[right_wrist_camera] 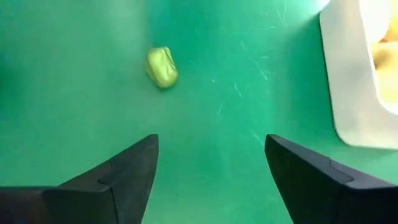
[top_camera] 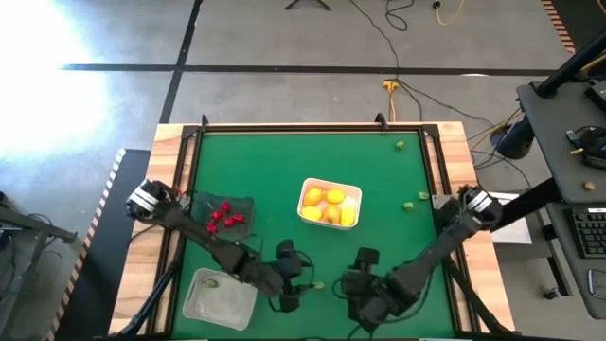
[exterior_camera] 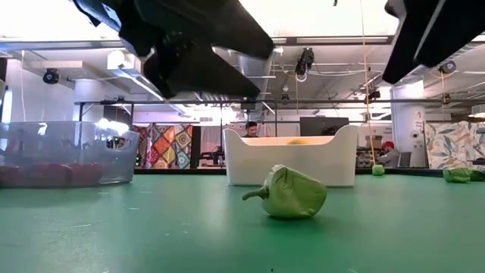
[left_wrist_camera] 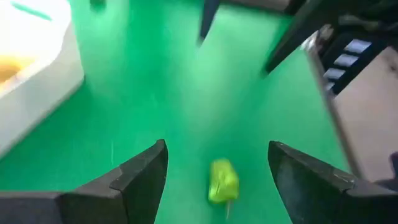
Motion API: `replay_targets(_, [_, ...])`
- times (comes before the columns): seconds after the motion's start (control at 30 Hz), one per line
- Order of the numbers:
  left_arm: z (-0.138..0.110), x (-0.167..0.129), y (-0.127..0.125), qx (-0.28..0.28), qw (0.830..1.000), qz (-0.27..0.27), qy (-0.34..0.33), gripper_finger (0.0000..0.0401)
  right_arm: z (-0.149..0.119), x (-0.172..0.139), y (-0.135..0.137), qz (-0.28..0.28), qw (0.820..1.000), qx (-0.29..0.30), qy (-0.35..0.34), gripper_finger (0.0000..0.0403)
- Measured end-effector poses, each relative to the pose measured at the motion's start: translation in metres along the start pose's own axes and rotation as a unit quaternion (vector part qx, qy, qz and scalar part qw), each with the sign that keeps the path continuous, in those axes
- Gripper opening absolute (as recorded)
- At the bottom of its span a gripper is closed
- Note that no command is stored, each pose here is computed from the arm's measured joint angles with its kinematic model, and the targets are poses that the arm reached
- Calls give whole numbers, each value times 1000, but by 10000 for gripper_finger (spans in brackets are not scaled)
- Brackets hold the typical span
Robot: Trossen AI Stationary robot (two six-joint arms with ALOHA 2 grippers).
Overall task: Sort produce into baskets
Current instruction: Put the green chili pepper into the gray bin
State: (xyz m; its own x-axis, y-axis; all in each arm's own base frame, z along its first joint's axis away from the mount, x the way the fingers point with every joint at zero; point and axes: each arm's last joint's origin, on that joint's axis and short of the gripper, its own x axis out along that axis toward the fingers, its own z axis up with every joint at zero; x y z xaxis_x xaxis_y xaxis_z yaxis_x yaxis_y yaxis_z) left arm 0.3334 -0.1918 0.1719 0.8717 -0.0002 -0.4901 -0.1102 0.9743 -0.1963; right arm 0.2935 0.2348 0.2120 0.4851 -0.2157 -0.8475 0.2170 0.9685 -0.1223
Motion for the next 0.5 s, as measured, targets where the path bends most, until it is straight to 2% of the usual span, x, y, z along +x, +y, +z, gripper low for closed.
replay_targets(0.13, [0,14,-9,-11,999,19,29,278,-11,-7,7,-11,1000,23,-14,308])
replay_targets(0.23, [0,28,-17,-22,999,21,23,303,-16,-11,10,-21,999,24,-26,327])
replay_targets(0.37, [-15,49,-21,-24,998,49,43,324,-21,-14,13,-24,999,22,-29,343])
replay_targets(0.5, [-34,67,-20,-28,995,73,62,322,-24,-15,15,-26,999,16,-31,342])
